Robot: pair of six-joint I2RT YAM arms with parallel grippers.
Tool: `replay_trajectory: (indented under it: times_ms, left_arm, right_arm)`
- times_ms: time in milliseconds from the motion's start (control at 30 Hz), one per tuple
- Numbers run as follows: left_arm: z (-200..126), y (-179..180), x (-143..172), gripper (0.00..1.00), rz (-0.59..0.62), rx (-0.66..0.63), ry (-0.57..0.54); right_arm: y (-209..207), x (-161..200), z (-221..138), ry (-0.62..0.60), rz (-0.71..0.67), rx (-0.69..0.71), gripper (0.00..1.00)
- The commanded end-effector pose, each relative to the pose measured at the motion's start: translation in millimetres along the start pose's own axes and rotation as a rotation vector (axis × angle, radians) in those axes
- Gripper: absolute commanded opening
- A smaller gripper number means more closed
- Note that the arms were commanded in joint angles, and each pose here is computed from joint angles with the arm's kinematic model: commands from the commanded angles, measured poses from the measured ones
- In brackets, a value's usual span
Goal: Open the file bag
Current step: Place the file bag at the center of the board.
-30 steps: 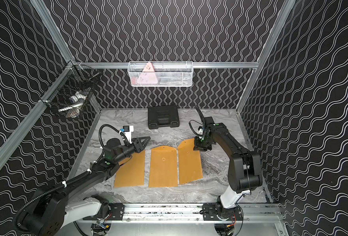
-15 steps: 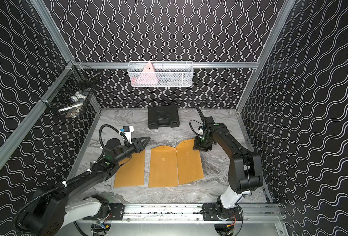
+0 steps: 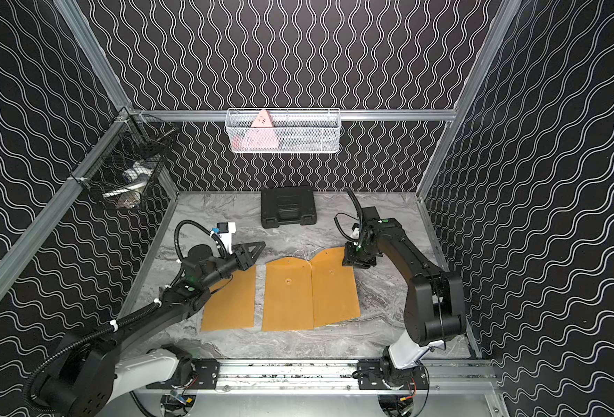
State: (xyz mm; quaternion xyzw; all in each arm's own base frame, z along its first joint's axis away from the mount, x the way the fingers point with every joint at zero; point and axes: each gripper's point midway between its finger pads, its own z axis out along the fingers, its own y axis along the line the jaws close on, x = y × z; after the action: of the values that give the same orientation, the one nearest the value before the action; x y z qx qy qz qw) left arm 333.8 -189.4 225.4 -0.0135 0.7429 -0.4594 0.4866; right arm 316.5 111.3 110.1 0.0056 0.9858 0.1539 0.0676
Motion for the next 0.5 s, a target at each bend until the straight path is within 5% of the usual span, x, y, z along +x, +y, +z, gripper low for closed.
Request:
replay_trajectory:
  times_ms: [0,467]
  left_arm:
    - [-1.6,-7.6,-7.3,0.41,0.020,0.032,-0.029]
    - [-3.1,-8.9,-8.2,0.41,0.023,0.031,-0.029]
  right_arm:
    - [-4.0,6.8,-2.2,0.014,0.010,0.021,0.38]
    - [-17.9,4.4,-12.9,-0.025,0.031,0.086,0.46]
